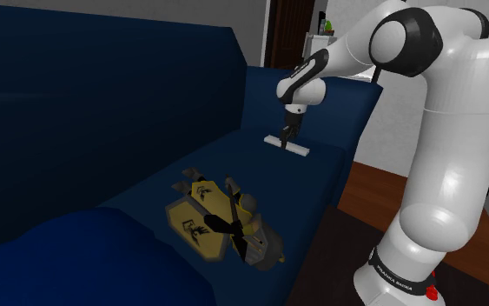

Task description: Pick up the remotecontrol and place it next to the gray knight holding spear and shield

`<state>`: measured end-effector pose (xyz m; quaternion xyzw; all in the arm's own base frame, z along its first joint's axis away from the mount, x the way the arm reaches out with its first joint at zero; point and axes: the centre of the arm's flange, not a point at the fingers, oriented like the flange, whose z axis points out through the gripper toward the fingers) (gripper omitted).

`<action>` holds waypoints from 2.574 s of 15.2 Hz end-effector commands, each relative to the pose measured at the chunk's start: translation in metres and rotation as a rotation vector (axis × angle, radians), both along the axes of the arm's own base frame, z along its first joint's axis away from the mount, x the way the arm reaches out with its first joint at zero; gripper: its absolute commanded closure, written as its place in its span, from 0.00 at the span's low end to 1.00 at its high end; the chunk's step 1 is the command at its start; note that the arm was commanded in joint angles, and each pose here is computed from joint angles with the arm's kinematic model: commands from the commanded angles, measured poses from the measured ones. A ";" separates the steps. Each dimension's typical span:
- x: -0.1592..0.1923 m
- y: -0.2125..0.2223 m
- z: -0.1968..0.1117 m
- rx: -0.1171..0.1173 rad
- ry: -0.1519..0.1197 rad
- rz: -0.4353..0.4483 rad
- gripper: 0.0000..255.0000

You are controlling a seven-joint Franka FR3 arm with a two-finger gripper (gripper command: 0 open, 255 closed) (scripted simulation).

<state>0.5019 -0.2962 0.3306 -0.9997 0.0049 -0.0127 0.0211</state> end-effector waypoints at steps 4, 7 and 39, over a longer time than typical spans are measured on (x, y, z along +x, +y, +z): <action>0.000 0.000 0.000 0.000 0.001 0.000 1.00; 0.000 0.000 0.015 0.000 0.001 0.000 1.00; 0.000 0.000 0.184 0.000 0.001 0.000 1.00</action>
